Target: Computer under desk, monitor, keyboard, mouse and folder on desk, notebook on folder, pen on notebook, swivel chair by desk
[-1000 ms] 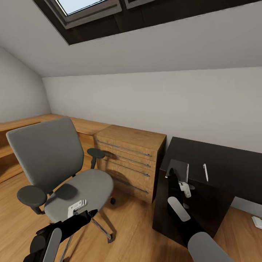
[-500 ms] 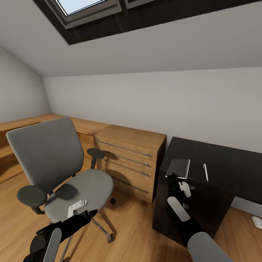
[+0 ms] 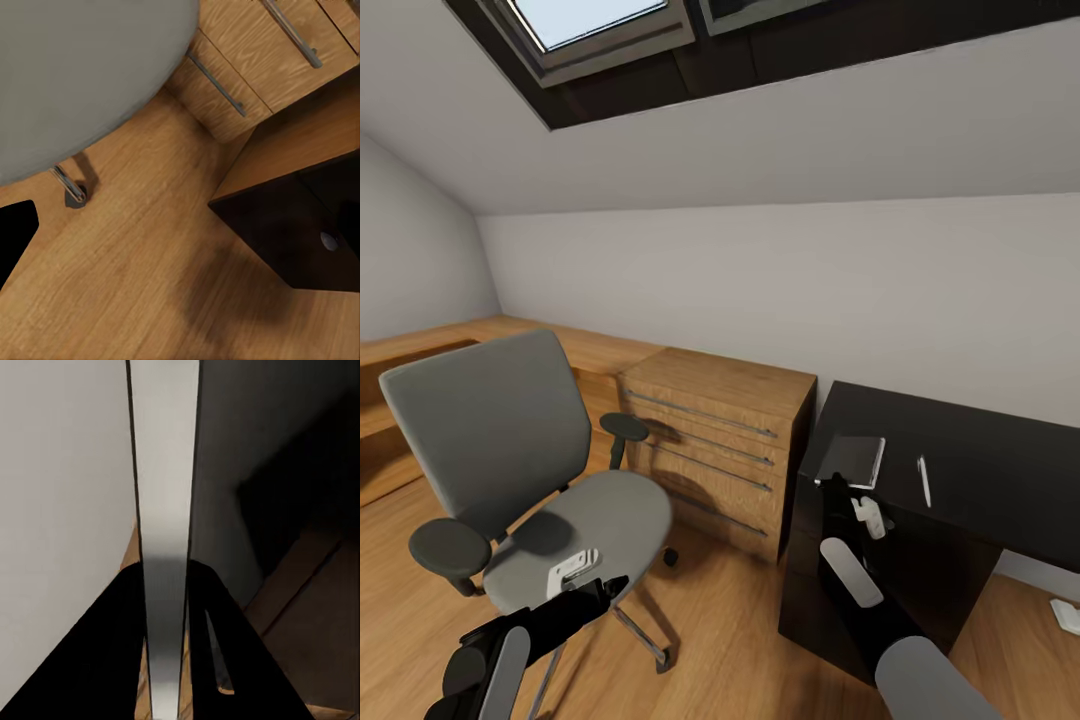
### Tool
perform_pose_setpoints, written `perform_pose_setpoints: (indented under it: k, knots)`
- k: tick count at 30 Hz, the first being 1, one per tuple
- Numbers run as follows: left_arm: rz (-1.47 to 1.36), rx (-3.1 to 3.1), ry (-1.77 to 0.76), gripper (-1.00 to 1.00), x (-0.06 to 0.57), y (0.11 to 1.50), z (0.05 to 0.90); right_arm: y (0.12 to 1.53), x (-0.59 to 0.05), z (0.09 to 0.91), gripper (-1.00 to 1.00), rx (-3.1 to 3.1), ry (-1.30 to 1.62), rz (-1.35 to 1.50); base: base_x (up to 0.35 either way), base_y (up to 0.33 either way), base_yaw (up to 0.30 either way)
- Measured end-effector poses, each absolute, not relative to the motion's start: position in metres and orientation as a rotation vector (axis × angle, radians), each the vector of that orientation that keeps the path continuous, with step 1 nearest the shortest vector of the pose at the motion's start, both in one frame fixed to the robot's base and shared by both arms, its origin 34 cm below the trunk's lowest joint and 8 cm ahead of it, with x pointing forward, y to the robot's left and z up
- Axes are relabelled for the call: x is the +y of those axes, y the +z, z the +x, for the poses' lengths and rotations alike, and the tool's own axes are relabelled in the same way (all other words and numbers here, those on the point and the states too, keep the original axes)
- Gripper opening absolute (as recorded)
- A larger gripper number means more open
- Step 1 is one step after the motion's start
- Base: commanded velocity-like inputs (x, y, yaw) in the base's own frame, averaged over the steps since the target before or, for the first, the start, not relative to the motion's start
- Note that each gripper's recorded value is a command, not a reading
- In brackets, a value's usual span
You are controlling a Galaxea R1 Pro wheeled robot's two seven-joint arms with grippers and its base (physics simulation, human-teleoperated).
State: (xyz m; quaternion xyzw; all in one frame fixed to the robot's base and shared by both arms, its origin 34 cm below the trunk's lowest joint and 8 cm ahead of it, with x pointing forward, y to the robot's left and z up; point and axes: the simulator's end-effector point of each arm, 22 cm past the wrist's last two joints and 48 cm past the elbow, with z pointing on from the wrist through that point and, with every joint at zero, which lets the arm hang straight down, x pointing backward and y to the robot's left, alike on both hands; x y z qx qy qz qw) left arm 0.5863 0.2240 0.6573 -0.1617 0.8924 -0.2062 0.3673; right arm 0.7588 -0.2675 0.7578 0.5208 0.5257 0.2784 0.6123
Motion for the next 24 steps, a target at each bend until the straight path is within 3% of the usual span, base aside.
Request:
perform_pose_setpoints:
  k: [24]
  knots:
    - [-0.261, 2.366, -0.577, 1.0, 0.169, 0.69, 0.584, 0.886, -0.289, 0.746, -1.0, 1.208, 0.708, 1.047, 0.0, 0.0, 0.0]
